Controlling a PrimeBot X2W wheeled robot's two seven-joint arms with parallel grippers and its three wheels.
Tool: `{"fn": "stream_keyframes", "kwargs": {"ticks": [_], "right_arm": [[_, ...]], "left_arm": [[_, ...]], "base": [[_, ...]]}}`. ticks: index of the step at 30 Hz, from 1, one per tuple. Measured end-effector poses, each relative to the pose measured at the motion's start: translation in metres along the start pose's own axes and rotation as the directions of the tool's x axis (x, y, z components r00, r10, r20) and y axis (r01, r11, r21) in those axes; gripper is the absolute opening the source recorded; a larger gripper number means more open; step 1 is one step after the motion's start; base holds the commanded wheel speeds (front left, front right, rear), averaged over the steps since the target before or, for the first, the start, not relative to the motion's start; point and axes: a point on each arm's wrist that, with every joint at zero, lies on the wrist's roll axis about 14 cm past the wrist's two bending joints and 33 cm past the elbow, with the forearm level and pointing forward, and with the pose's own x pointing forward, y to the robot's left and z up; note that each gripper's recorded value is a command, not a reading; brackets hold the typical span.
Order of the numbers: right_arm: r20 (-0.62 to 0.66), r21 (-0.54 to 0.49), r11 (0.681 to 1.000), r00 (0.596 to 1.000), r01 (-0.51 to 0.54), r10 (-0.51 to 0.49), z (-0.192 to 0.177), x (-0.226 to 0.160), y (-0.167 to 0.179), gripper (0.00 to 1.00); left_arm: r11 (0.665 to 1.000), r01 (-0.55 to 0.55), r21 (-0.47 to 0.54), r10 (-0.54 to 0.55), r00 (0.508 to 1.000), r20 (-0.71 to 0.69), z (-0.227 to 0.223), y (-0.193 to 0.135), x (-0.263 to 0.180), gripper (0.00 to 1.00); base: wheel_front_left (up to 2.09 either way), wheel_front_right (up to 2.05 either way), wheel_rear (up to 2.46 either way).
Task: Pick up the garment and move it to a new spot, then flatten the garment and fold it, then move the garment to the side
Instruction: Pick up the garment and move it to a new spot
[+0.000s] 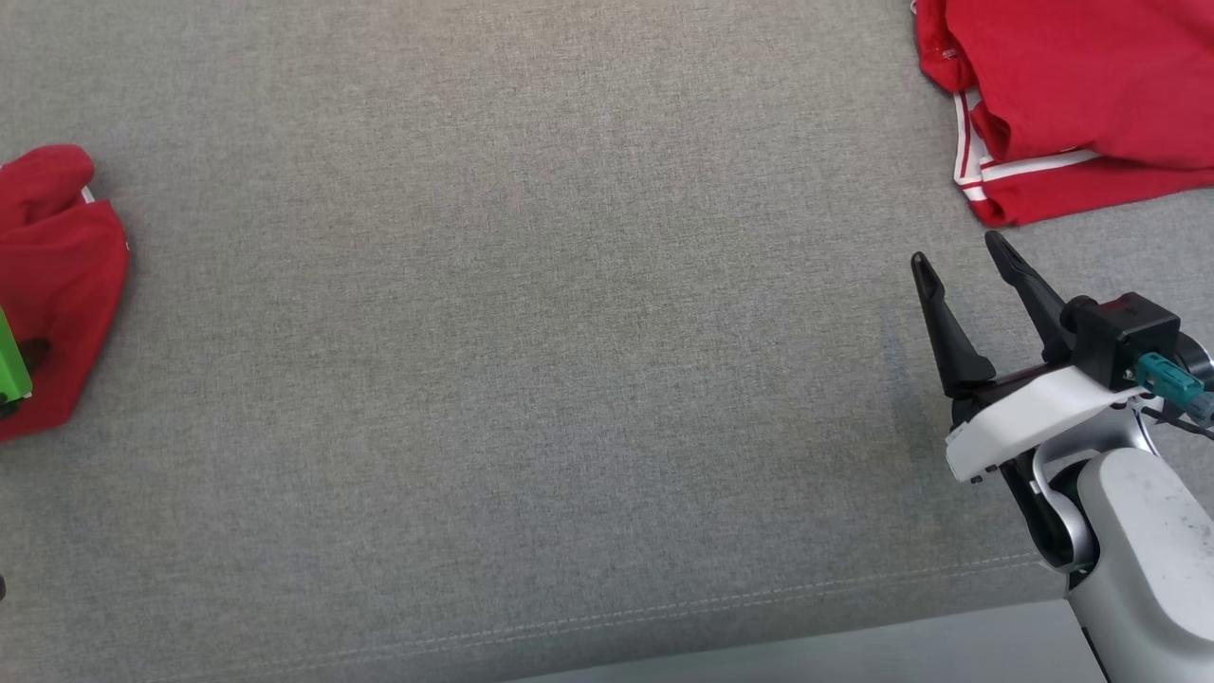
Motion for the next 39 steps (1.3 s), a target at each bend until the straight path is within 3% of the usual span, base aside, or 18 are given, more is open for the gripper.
{"fn": "stream_keyframes", "kwargs": {"ticks": [4, 5, 6, 7, 8, 15, 19, 27, 33, 39], "right_arm": [[-0.002, -0.001, 1.0, 1.0, -0.006, 0.006, -0.001, 0.002, 0.001, 1.0], [-0.004, -0.001, 1.0, 1.0, -0.006, 0.006, -0.002, 0.002, 0.001, 1.0], [-0.007, 0.0, 1.0, 1.0, -0.008, 0.008, -0.003, 0.003, 0.002, 1.0], [-0.009, 0.0, 1.0, 1.0, -0.009, 0.009, -0.003, 0.003, 0.002, 1.0], [-0.013, 0.0, 1.0, 1.0, -0.01, 0.01, -0.004, 0.003, 0.002, 1.0], [0.001, -0.004, 1.0, 1.0, -0.008, 0.008, 0.001, 0.005, 0.002, 1.0], [0.032, 0.007, 1.0, 0.999, -0.024, 0.024, 0.009, 0.005, 0.012, 1.0], [0.074, 0.022, 0.999, 0.996, -0.048, 0.046, 0.024, 0.0, 0.027, 1.0], [0.109, 0.031, 0.999, 0.993, -0.042, 0.038, 0.035, -0.007, 0.029, 1.0], [0.131, 0.042, 0.999, 0.991, -0.008, 0.003, 0.042, -0.018, 0.02, 1.0]], "left_arm": [[1.0, 0.002, 0.017, -0.002, 1.0, -0.024, -0.001, -0.002, 0.001, 1.0], [1.0, 0.004, 0.017, -0.003, 1.0, -0.025, -0.001, -0.002, 0.001, 0.78], [1.0, 0.005, 0.016, -0.005, 1.0, -0.026, -0.001, -0.002, 0.002, 0.38], [1.0, 0.004, 0.018, -0.003, 1.0, -0.023, -0.001, -0.002, 0.002, 0.05], [1.0, 0.004, 0.02, -0.004, 1.0, -0.02, -0.001, -0.002, 0.003, 0.0], [0.998, 0.045, 0.048, -0.052, 0.983, 0.177, 0.033, -0.014, -0.008, 0.0], [0.991, 0.097, 0.091, -0.122, 0.933, 0.338, 0.066, -0.032, -0.034, 0.0], [0.961, 0.167, 0.222, -0.257, 0.836, 0.485, 0.096, -0.071, -0.085, 0.0], [0.911, 0.212, 0.355, -0.385, 0.746, 0.543, 0.103, -0.114, -0.119, 0.0], [0.83, 0.27, 0.488, -0.529, 0.658, 0.535, 0.096, -0.169, -0.139, 0.0]], "base": [[0.0, 0.0, 0.0], [0.0, 0.0, 0.0], [0.0, 0.0, 0.0], [0.0, 0.0, 0.0], [0.0, 0.0, 0.0], [0.0, 0.0, 0.0], [0.0, 0.0, 0.0], [0.0, 0.0, 0.0], [0.0, 0.0, 0.0], [0.0, 0.0, 0.0]]}}
